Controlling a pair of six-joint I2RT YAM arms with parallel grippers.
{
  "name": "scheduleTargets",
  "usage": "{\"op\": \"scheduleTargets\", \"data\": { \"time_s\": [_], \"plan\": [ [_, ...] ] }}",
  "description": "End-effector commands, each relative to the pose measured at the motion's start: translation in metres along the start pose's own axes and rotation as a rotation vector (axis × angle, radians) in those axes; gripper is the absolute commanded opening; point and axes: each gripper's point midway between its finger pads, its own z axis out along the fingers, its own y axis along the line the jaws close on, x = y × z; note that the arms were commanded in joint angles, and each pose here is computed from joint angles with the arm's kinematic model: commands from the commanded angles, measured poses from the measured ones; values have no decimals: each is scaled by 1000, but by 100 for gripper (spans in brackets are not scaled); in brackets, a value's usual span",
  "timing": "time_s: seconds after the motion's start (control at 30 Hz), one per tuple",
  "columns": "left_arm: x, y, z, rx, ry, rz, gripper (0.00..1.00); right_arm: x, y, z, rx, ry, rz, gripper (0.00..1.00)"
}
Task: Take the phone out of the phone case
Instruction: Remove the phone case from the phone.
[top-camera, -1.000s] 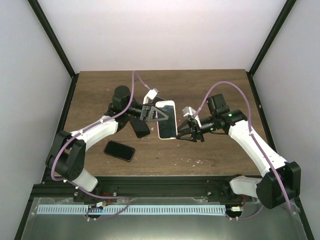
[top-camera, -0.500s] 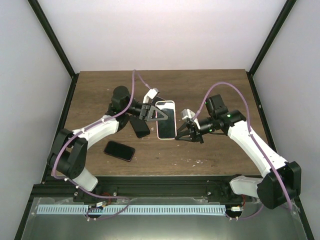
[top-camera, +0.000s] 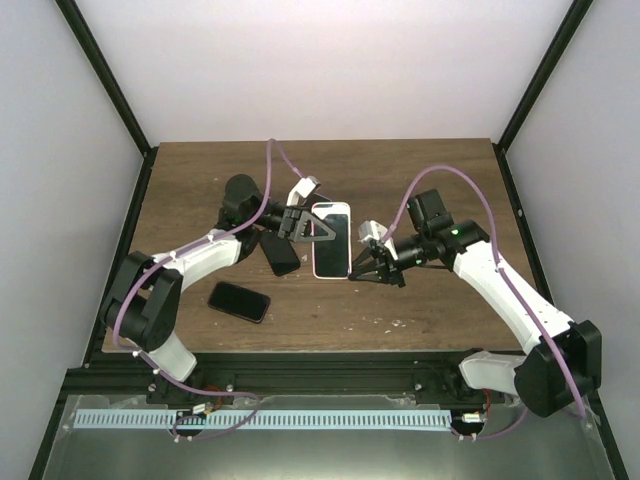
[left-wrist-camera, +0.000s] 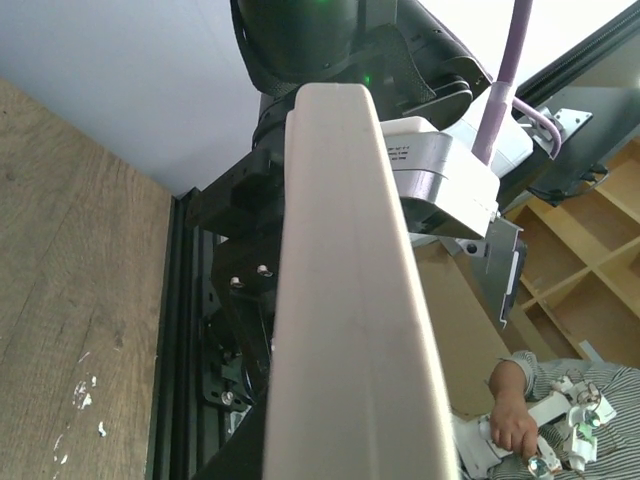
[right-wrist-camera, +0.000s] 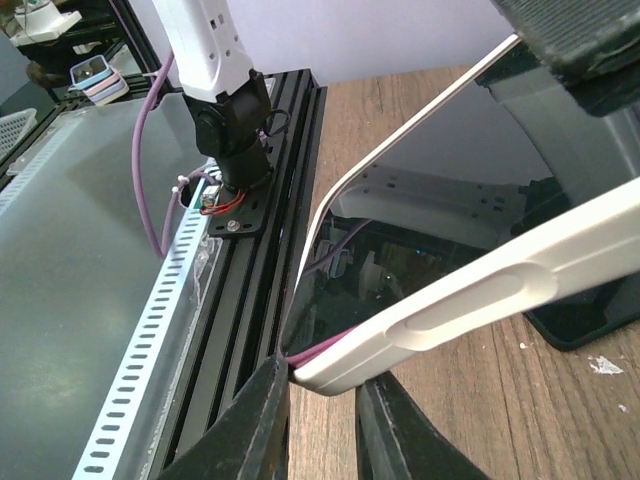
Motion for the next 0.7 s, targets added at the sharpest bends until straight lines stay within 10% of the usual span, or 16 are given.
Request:
{"op": "scheduleTargets", "data": {
  "time_s": [0.0, 0.37, 0.67],
  "plan": [
    [9, -38, 24, 79, 89, 12, 0, -1, -63, -1, 226, 81, -182, 12],
    [16, -46, 28, 94, 109, 9, 0, -7, -113, -11, 401, 59, -105, 15],
    [23, -25, 30, 55, 76, -20, 0, -52, -96, -14, 288, -85, 37, 36]
  ]
}}
